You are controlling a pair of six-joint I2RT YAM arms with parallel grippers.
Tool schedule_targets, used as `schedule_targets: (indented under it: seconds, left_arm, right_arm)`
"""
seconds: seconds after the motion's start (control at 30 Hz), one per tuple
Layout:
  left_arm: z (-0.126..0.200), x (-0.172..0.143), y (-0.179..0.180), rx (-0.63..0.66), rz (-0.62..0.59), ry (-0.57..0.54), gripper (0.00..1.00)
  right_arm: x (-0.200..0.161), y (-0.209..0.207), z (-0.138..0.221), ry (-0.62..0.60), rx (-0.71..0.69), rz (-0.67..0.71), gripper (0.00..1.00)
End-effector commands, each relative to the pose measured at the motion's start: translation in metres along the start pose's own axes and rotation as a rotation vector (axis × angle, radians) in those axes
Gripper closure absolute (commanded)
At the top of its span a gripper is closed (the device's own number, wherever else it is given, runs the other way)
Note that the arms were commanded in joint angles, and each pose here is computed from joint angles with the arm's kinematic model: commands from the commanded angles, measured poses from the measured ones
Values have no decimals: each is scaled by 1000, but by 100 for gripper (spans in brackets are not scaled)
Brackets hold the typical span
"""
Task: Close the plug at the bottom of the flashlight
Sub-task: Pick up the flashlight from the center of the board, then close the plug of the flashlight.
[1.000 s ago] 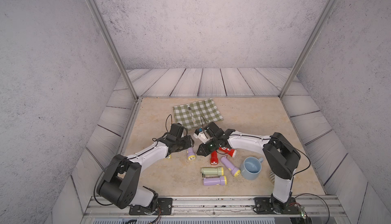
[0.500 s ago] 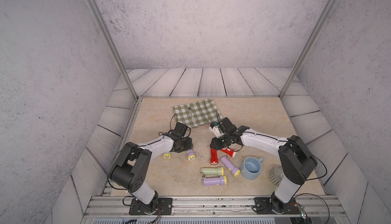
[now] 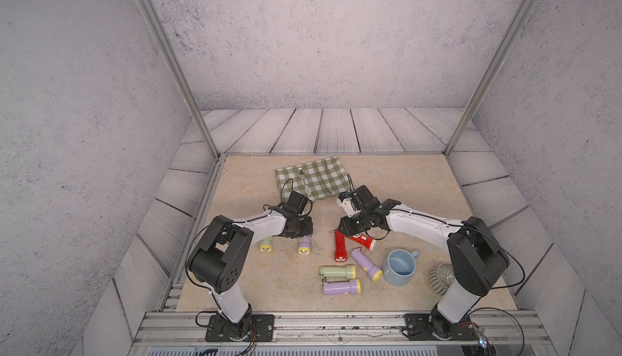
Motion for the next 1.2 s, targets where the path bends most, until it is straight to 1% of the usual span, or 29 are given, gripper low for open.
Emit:
schedule_targets:
  seconds: [0.0,0.03,0.13,0.23,0.33,0.47,0.6,0.7,0.8,0.93,1.0,1.07,1.17]
  left_arm:
    - [3,-3,-3,-10,-36,-1,88]
    - [6,-1,-4,-17,-41,-10,93]
    - [17,5,-10,-51,-80,-61,97]
    - [42,18,-21,-112,-144,-173,99]
    - [73,30,-33,-168,-245,-305,100]
    - [112,35,-49,-276,-423,-465,100]
    - [139,28,-63,-417,-570,-582,100]
    - [154,20,-70,-507,-646,-648,100]
    - [167,12,-77,-599,-724,-687,100]
    - [186,6,-90,-759,-821,-719,100]
    - [194,6,-95,-814,-860,-728,100]
    - [201,6,-97,-832,-884,-741,100]
    - [211,6,-97,-792,-930,-805,100]
  right_arm:
    - [1,-4,8,-16,-22,-2,73]
    - [2,-5,9,-19,-22,-5,73]
    - [5,-6,12,-33,-26,-10,73]
    - [13,-6,21,-68,-25,-17,73]
    - [25,-7,37,-119,31,-38,73]
    - [42,-5,60,-198,168,-51,73]
    - [53,5,86,-280,236,27,73]
    - [57,13,107,-354,263,93,73]
    - [59,22,126,-403,316,143,72]
    - [55,35,146,-428,420,185,70]
    - [53,40,155,-440,464,187,68]
    - [51,42,163,-443,476,171,68]
    - [50,40,173,-401,396,100,66]
Point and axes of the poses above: each gripper's point midway between its finger pads, its own z axis back along the fingers, its own y axis along the line the jaws close on, x = y × z, the point moved 8 cm from there along z, back along the fingers, and after that the axes turned 7 degrees about -z, right-handed, at the moved point
